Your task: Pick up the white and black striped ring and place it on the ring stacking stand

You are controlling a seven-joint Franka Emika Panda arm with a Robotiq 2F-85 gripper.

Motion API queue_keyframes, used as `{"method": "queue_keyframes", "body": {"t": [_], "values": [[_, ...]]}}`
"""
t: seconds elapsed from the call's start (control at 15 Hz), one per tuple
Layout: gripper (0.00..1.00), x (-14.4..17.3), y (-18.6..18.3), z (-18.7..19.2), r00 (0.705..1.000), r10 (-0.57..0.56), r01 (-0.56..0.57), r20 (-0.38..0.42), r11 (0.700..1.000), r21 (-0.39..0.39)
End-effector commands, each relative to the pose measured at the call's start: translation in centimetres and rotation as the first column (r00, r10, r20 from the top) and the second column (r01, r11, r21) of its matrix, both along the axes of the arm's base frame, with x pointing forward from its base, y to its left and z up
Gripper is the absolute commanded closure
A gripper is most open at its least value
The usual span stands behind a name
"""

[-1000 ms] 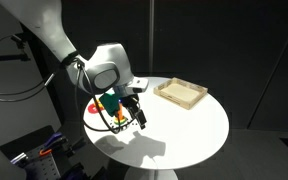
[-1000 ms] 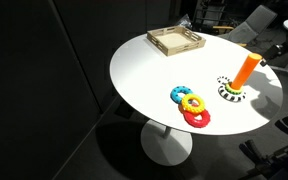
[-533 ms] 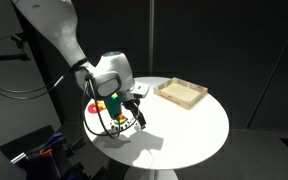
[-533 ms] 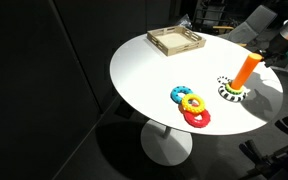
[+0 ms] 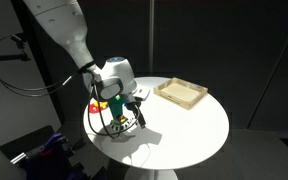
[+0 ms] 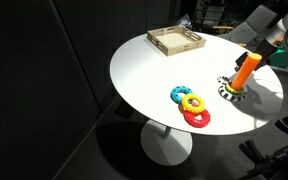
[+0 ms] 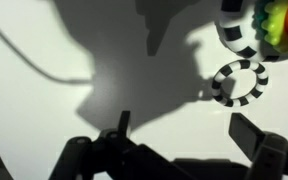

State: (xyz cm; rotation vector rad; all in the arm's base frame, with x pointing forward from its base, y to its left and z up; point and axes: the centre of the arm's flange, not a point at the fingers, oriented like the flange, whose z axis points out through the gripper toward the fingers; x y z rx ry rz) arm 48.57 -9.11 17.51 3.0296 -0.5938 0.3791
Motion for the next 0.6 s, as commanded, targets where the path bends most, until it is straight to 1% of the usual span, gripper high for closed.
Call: {"method": "queue_keyframes", "body": {"t": [0.0,0.53], "values": [[0.00,1.4,-0.1,-0.9,1.000,0.009,-0.009,0.018,1.000,0.015],[0.00,2.2,1.7,-2.7,1.000,0.015,-0.016,0.016,0.998,0.061]]}}
